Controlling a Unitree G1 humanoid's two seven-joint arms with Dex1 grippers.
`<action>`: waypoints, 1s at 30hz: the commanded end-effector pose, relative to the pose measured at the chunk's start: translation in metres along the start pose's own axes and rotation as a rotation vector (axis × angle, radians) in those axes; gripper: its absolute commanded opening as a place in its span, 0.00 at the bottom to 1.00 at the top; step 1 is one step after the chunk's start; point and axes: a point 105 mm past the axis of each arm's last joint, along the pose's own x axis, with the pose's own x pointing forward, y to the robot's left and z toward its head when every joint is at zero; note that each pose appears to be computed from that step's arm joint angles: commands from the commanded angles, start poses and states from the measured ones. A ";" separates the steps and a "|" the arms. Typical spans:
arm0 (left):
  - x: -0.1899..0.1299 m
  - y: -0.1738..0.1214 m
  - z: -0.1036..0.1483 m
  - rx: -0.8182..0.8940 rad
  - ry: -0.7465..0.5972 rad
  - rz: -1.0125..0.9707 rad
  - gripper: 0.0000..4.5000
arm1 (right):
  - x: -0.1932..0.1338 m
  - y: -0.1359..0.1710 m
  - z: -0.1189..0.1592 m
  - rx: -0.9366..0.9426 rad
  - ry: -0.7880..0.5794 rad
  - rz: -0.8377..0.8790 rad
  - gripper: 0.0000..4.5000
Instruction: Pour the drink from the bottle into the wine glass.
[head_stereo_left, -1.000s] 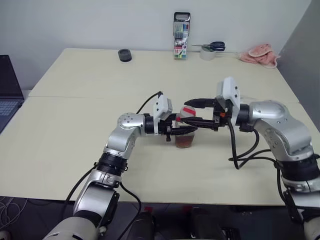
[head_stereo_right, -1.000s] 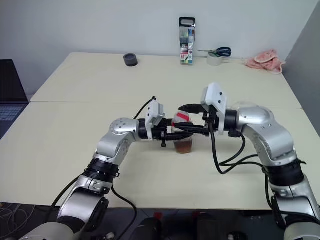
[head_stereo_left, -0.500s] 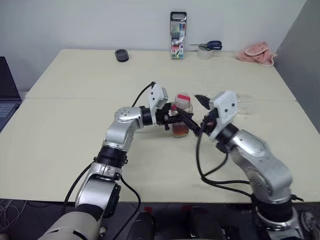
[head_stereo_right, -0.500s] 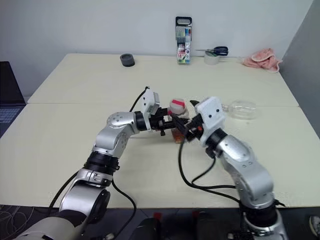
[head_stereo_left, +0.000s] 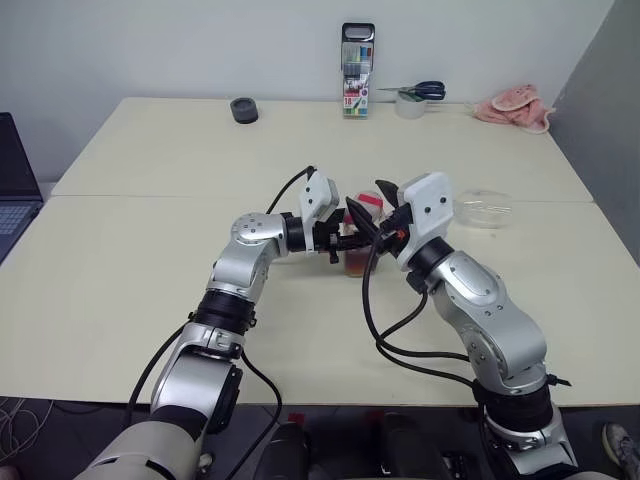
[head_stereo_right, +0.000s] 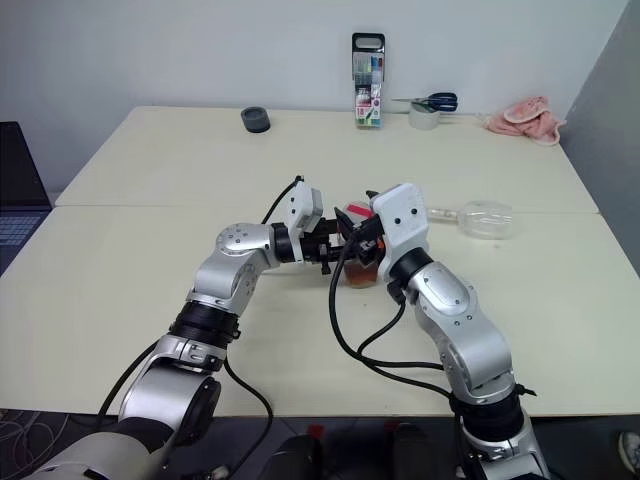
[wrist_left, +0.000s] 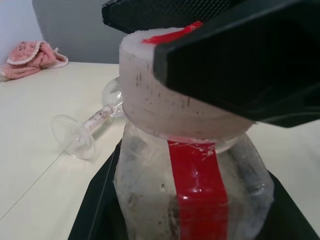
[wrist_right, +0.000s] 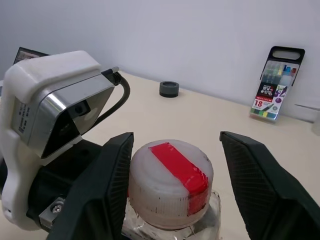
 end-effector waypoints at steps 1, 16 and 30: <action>0.004 0.001 0.020 0.071 -0.038 -0.017 0.39 | -0.002 0.002 0.010 0.001 -0.042 0.022 0.66; -0.003 0.000 0.019 0.097 -0.024 -0.012 0.39 | 0.002 0.000 0.011 0.055 -0.024 0.273 0.41; -0.012 -0.008 0.015 0.076 -0.019 -0.069 0.39 | -0.012 -0.021 0.016 -0.111 0.087 0.788 0.49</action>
